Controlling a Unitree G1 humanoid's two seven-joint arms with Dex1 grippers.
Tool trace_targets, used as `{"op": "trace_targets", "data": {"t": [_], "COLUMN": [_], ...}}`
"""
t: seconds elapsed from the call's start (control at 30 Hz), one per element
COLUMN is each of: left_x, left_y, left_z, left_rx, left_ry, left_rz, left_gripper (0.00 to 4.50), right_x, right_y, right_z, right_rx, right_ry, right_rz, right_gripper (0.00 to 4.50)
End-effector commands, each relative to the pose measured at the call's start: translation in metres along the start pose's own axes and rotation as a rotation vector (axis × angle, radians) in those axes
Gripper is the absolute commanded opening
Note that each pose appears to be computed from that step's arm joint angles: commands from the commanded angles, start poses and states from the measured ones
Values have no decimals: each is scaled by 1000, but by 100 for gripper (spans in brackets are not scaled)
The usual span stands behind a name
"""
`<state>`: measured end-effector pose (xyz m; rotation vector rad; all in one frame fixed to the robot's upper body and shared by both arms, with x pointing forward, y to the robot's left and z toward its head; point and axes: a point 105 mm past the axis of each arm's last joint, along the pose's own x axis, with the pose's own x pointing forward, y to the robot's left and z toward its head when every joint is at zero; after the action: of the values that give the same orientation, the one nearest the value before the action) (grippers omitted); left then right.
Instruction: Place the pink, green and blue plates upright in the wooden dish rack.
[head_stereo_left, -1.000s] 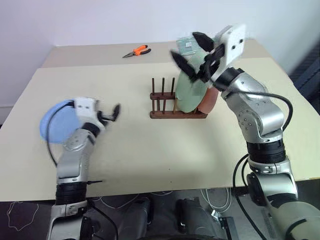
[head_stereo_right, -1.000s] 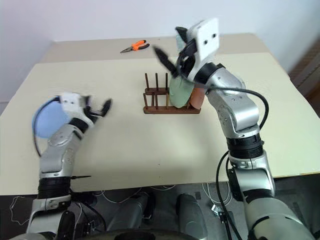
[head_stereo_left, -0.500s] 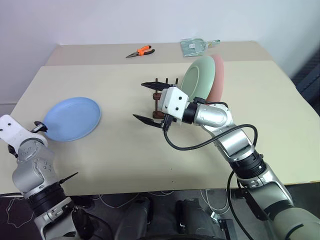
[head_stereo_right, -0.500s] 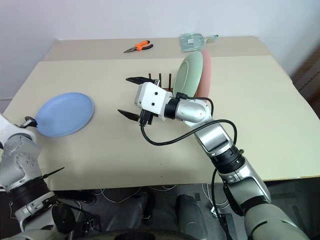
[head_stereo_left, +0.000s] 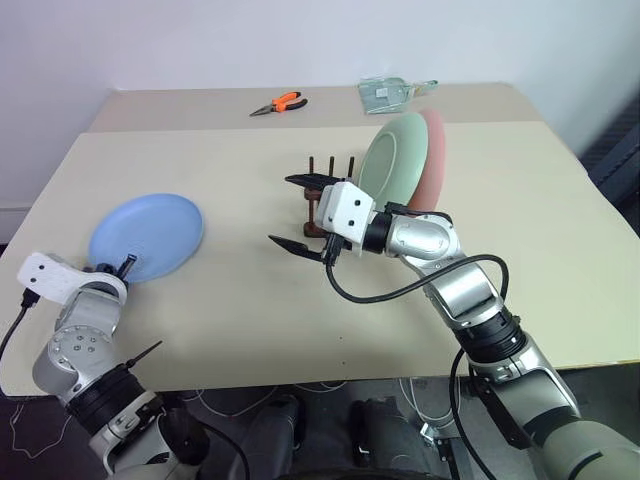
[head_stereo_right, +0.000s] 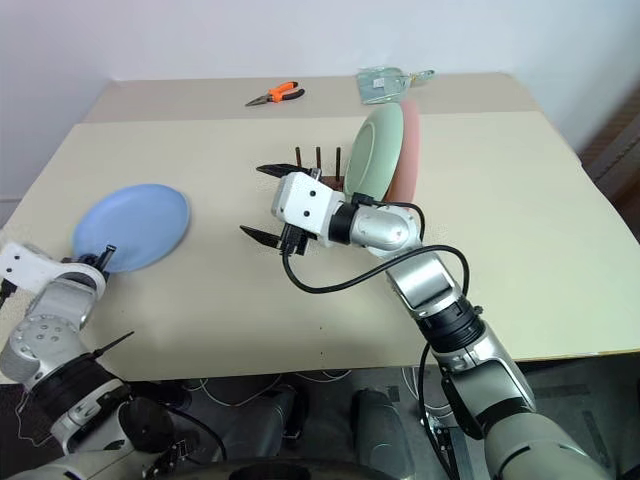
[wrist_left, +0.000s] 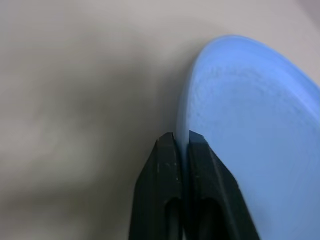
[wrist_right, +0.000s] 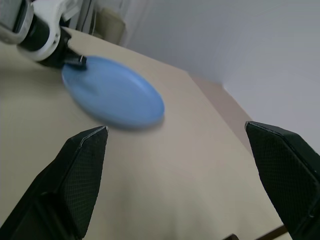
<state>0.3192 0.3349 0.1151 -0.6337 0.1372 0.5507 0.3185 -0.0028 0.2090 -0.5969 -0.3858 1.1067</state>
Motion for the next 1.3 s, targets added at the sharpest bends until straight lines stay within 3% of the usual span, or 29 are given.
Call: {"op": "trace_targets", "data": {"t": [0.03, 0.13, 0.23, 0.47, 0.6, 0.8, 0.9, 1.0, 1.07, 1.13, 1.23, 1.3], "left_x": [-14, -38, -62, -87, -90, -91, -96, -101, -97, -94, -84, -68], "left_y": [-74, -135, -176, -207, -207, -207, -210, -208, -194, -180, -158, -131], "left_z": [31, 40, 41, 37, 35, 38, 47, 86, 120, 141, 155, 149], "left_rx": [141, 295, 390, 431, 438, 379, 280, 74, -82, -93, 24, 277], "left_ry": [-138, -192, -207, -171, -160, -154, -179, -308, -421, -511, -587, -620], "left_rz": [-276, -498, -664, -808, -823, -845, -882, -877, -808, -747, -631, -505], "left_gripper": [4, 4, 4, 4, 0, 0, 112, 259, 259, 259, 259, 259], "right_x": [-3, 1, 8, 22, 26, 27, 27, 27, 27, 27, 27, 26], "right_y": [-11, -6, -5, -10, -17, -14, -12, -9, -9, -10, -13, -21], "right_z": [12, 16, 17, 5, -1, -3, -3, -3, -2, 0, 6, 23], "right_rx": [-109, -215, -286, -394, -406, -422, -432, -441, -450, -452, -443, -365], "right_ry": [-24, -32, -29, 23, 51, 50, 44, 40, 37, 26, -7, -88], "right_rz": [-51, -31, -27, -33, -50, -39, -41, -41, -46, -55, -76, -130], "right_gripper": [450, 450, 450, 450, 320, 3, 0, 0, 0, 0, 0, 0]}}
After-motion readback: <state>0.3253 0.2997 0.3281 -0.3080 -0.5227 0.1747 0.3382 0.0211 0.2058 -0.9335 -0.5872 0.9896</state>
